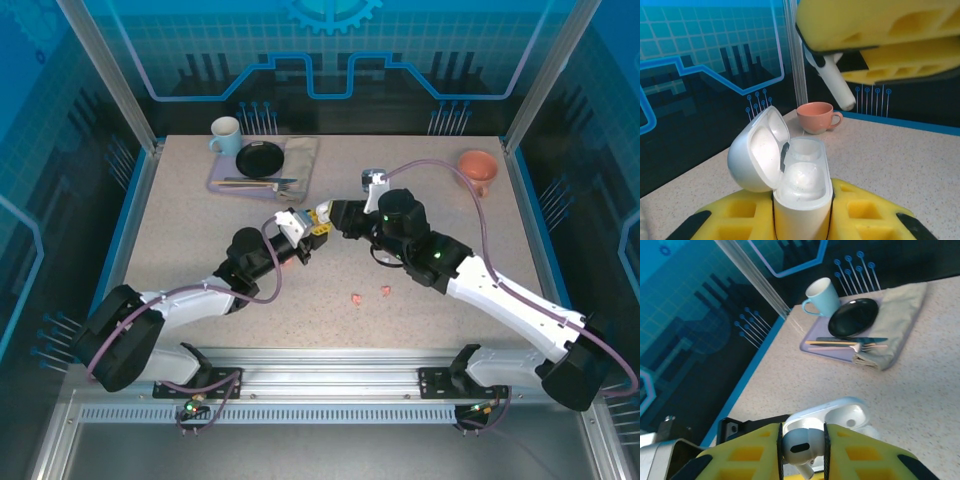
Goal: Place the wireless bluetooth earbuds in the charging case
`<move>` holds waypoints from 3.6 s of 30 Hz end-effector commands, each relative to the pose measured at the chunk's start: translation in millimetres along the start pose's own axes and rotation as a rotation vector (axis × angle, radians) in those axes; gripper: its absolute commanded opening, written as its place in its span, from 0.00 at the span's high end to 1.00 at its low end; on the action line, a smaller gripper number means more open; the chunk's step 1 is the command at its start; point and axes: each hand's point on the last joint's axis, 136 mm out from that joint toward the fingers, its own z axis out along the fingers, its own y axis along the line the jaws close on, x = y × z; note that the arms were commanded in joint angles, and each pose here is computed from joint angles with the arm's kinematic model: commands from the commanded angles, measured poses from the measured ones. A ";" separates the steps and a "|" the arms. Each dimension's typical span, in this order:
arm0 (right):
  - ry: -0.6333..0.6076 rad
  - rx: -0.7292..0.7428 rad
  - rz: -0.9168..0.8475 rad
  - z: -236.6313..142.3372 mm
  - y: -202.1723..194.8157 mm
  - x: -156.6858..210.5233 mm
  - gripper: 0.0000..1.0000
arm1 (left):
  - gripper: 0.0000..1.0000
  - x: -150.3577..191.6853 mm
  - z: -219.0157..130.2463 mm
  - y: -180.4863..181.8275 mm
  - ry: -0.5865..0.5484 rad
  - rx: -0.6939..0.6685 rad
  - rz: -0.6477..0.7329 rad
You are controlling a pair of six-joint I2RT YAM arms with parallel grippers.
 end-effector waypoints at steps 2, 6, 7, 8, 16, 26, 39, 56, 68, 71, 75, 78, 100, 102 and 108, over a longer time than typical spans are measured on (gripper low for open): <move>-0.119 -0.075 -0.014 -6.5 20.8 -18.8 0.75 | 1.00 -27.7 3.8 8.6 -0.076 -0.028 -0.034; -0.138 -0.081 0.006 -3.5 20.2 -16.7 0.75 | 1.00 -33.1 4.1 9.3 -0.088 -0.031 -0.056; -0.143 -0.082 0.009 -2.9 19.9 -17.0 0.75 | 1.00 -33.9 4.3 9.4 -0.090 -0.032 -0.061; -0.144 -0.080 0.013 -2.0 19.5 -16.3 0.75 | 1.00 -35.2 4.3 9.9 -0.093 -0.034 -0.064; -0.145 -0.074 0.024 4.0 16.3 -11.2 0.76 | 1.00 -44.1 7.1 10.5 -0.118 -0.036 -0.115; -0.124 -0.058 0.021 18.6 12.8 -4.0 0.77 | 1.00 -51.8 6.8 8.6 -0.138 -0.029 -0.156; -0.094 -0.039 0.043 23.6 2.1 8.9 0.79 | 1.00 -52.9 7.0 10.6 -0.136 -0.041 -0.164; -0.079 -0.039 0.033 13.1 -0.4 13.4 0.79 | 1.00 -56.3 12.3 18.2 -0.135 -0.077 -0.153; -0.045 -0.042 0.031 15.9 -1.3 21.8 0.77 | 1.00 -59.1 14.8 19.3 -0.135 -0.076 -0.142; -0.045 -0.036 0.031 15.4 -2.1 20.8 0.71 | 1.00 -59.0 14.9 18.5 -0.134 -0.073 -0.141; -0.051 -0.040 0.024 12.7 2.0 13.0 0.61 | 1.00 -57.2 14.8 17.2 -0.130 -0.067 -0.143; -0.055 -0.040 0.019 9.5 5.1 6.6 0.57 | 1.00 -53.7 13.8 16.4 -0.122 -0.066 -0.146; 0.145 -0.078 0.176 -21.8 5.3 -18.0 0.32 | 1.00 -37.5 7.3 10.5 -0.080 -0.050 -0.152; 0.204 -0.112 0.193 -20.1 14.8 -9.9 0.32 | 1.00 -36.7 7.7 10.6 -0.079 -0.051 -0.152; 0.305 -0.152 0.193 -18.9 33.6 8.9 0.32 | 1.00 -38.1 8.0 12.5 -0.081 -0.059 -0.145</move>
